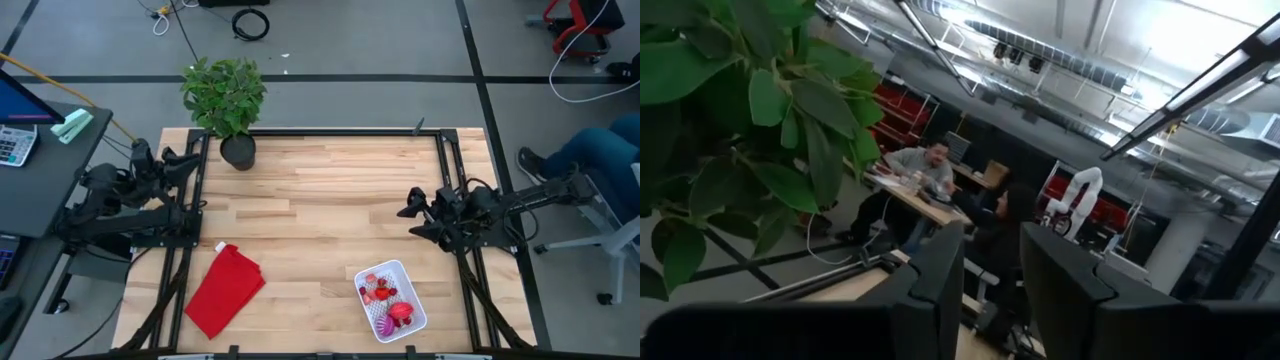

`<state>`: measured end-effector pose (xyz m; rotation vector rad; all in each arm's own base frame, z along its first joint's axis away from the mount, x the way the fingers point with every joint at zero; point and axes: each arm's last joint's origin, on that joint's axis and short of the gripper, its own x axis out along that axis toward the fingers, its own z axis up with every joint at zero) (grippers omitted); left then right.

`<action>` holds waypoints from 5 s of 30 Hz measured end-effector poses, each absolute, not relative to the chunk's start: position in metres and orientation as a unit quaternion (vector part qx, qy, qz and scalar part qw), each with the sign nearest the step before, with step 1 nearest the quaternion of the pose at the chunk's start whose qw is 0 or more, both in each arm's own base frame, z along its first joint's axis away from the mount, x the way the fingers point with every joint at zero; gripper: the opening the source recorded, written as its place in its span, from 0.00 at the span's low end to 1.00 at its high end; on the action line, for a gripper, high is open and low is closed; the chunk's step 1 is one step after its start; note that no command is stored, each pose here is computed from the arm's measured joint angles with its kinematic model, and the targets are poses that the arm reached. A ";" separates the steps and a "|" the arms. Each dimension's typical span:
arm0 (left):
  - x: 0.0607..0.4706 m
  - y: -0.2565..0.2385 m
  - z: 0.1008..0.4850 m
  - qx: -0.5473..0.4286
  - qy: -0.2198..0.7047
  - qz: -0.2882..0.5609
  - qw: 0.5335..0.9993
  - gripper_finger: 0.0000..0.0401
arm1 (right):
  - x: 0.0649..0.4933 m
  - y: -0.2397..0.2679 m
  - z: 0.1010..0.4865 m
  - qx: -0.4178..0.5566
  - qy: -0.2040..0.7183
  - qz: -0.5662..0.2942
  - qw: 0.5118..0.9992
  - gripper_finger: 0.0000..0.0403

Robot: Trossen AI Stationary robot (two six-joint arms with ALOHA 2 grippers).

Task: Pick and placing Produce into tupperware
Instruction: Return to Home Position

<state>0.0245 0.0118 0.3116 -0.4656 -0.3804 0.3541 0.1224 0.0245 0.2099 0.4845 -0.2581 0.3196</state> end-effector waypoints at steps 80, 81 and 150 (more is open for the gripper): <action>0.090 0.022 0.174 -0.218 -0.018 0.207 0.953 0.27 | 0.104 0.015 0.178 0.343 0.020 0.020 0.939 0.69; 0.090 0.022 0.174 -0.212 -0.016 0.208 0.955 0.27 | 0.104 0.015 0.178 0.345 0.020 0.020 0.938 0.69; 0.091 0.022 0.175 -0.210 -0.027 0.206 0.955 0.27 | 0.098 0.015 0.172 0.346 0.004 0.040 0.937 0.69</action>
